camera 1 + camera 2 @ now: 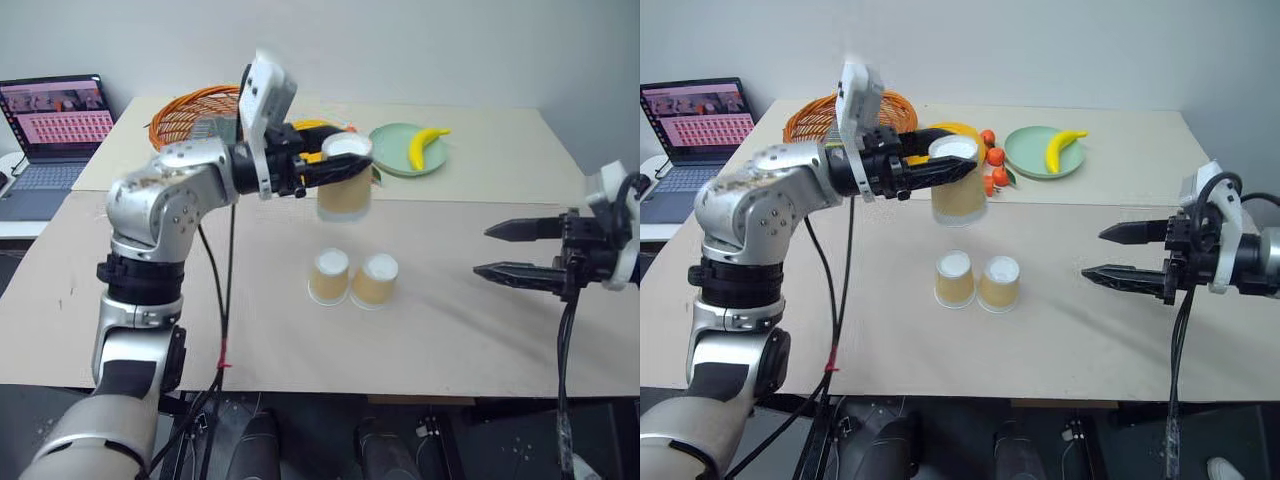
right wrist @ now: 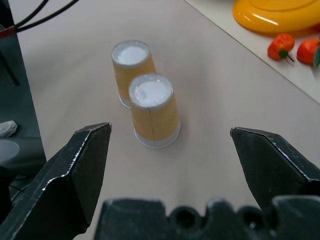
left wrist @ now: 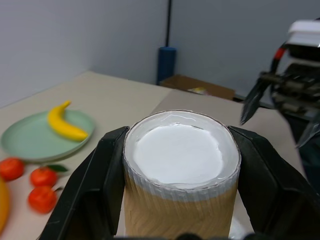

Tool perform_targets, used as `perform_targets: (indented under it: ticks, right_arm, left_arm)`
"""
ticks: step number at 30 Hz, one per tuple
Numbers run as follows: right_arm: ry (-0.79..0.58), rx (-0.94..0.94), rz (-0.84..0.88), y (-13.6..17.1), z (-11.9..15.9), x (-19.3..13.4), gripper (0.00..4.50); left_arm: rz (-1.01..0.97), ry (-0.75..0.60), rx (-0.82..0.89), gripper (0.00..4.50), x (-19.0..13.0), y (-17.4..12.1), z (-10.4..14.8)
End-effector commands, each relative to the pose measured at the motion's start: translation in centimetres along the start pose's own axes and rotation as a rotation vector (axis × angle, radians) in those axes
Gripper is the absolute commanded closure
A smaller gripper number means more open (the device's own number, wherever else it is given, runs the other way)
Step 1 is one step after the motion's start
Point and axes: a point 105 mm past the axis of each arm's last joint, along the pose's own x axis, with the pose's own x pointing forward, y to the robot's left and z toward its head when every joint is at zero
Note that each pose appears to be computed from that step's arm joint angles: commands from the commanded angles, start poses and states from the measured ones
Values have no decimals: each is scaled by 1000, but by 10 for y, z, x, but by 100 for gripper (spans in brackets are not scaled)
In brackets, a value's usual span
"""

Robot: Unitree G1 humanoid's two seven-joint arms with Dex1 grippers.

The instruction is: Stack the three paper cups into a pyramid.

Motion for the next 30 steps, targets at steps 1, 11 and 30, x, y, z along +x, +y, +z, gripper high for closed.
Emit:
perform_targets:
  ticks: [1, 11, 30]
  right_arm:
    - [-53, -77, -49, 2, 15, -6, 0]
    - [-100, -74, -154, -3, 15, -12, 0]
    - [-107, -91, -184, -4, 21, -9, 0]
  left_arm:
    - [-74, 8, 31, 190, 6, -7, 7]
    - [-192, 163, 165, 190, 15, -21, -37]
    - [-120, 125, 139, 190, 23, -20, -58]
